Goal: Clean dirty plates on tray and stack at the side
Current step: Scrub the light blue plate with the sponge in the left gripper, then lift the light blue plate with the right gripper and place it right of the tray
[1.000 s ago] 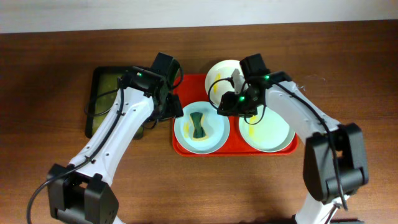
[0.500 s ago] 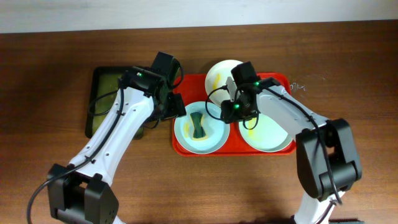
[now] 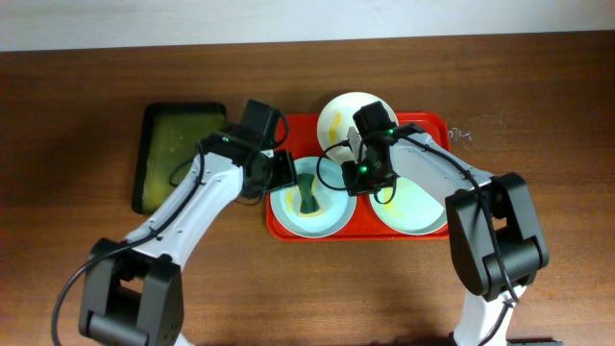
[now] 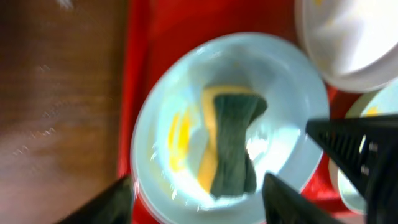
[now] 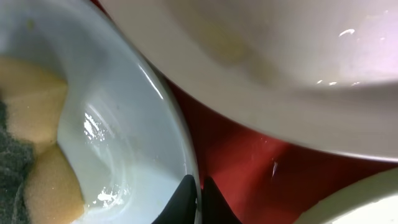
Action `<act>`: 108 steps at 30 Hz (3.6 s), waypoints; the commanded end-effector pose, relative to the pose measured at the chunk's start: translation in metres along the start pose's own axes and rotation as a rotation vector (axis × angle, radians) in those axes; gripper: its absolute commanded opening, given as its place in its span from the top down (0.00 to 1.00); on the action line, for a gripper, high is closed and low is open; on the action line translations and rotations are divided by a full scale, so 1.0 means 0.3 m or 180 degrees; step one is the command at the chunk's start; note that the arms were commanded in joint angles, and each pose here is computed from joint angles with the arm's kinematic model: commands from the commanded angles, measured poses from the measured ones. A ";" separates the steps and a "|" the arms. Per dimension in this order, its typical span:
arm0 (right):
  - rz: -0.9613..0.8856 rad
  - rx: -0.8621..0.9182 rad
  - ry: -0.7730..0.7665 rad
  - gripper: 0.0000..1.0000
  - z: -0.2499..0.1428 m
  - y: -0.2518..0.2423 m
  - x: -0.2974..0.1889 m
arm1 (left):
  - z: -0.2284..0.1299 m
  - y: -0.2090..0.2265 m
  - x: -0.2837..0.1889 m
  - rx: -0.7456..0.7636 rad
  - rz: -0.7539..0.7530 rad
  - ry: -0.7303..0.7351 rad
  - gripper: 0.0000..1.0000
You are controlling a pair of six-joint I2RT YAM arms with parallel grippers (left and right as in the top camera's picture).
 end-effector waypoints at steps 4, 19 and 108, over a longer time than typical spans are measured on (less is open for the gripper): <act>0.0001 -0.0013 0.0031 0.93 -0.006 0.005 0.013 | -0.051 -0.024 0.072 0.0170 -0.0190 0.0061 0.36; 0.0001 -0.0012 0.0031 0.93 -0.006 0.005 0.013 | -0.092 -0.046 0.223 0.0007 0.0266 -0.0198 0.54; -0.2847 -0.0572 -0.0282 0.96 0.150 0.214 -0.585 | 0.076 0.279 -0.351 -0.0612 0.1196 -0.0745 1.00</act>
Point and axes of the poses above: each gripper's point midway between its finger pads, its own x axis out along the fingers, its own y axis along the line the jaws close on, z = x × y, the point moved 10 cm from there along -x, back along the fingers, and after that the axes turned 14 degrees about -x, right-handed, at the moved point
